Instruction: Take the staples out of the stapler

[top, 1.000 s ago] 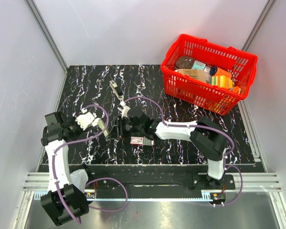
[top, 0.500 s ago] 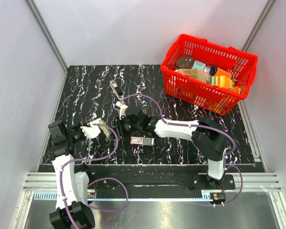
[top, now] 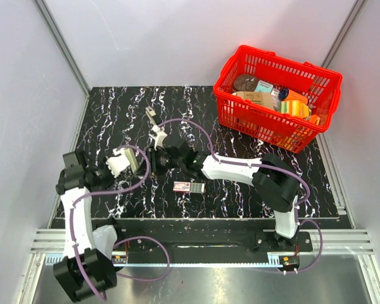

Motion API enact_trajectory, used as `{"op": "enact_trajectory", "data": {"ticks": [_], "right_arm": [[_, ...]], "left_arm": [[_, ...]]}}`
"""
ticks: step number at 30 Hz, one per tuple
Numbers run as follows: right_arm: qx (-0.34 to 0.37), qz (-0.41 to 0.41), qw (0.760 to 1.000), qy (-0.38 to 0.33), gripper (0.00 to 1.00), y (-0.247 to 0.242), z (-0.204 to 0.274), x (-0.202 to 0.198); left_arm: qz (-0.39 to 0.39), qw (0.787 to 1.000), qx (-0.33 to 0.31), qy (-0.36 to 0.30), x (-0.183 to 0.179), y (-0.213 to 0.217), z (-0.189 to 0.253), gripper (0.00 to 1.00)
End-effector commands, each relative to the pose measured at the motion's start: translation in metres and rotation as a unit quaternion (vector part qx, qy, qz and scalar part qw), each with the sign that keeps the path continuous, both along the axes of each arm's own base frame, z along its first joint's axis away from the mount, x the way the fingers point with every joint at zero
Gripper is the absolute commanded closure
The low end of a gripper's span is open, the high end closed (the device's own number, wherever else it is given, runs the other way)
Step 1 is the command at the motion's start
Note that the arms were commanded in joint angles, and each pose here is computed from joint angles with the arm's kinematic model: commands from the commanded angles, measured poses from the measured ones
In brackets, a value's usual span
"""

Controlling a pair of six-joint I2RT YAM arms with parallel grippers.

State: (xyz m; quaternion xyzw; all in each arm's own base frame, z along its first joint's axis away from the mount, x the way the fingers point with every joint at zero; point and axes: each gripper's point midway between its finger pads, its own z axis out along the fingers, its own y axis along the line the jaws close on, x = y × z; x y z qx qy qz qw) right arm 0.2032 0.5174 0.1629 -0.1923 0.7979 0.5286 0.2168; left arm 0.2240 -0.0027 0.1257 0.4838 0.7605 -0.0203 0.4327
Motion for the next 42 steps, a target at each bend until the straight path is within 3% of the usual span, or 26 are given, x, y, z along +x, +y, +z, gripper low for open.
{"op": "enact_trajectory", "data": {"ticks": [1,4,7,9,19,23,27,40,42], "right_arm": [[0.098,-0.023,0.995,-0.018,1.0,0.026,0.066,0.017],[0.092,-0.031,0.995,-0.016,1.0,0.029,0.065,0.021],[0.069,-0.039,0.997,-0.014,1.0,0.03,0.053,0.026],[0.043,-0.043,0.998,-0.015,1.0,0.028,0.042,0.028],[-0.124,-0.067,0.988,-0.057,1.0,0.009,-0.025,0.051],[-0.175,-0.069,0.98,-0.071,1.0,0.007,-0.047,0.054],[-0.201,-0.069,0.974,-0.077,1.0,0.015,-0.063,0.049],[-0.281,-0.08,0.946,-0.144,1.0,0.05,-0.088,0.015],[-0.292,-0.078,0.942,-0.147,0.85,0.051,-0.092,0.01]], "left_arm": [[-0.014,0.985,-0.149,0.085,-0.019,-0.041,0.021,0.6],[-0.027,0.978,-0.18,0.106,-0.027,-0.053,0.024,0.47],[-0.025,0.975,-0.195,0.107,-0.027,-0.057,0.033,0.39],[-0.006,0.973,-0.204,0.109,-0.02,-0.054,0.045,0.26],[0.165,0.938,-0.271,0.136,0.024,-0.018,0.109,0.1],[0.239,0.917,-0.302,0.107,0.036,0.008,0.132,0.07],[0.278,0.903,-0.31,0.106,0.037,0.019,0.128,0.04],[0.294,0.898,-0.301,0.131,0.033,0.024,0.093,0.03],[0.299,0.899,-0.294,0.124,0.036,0.029,0.09,0.02]]}}
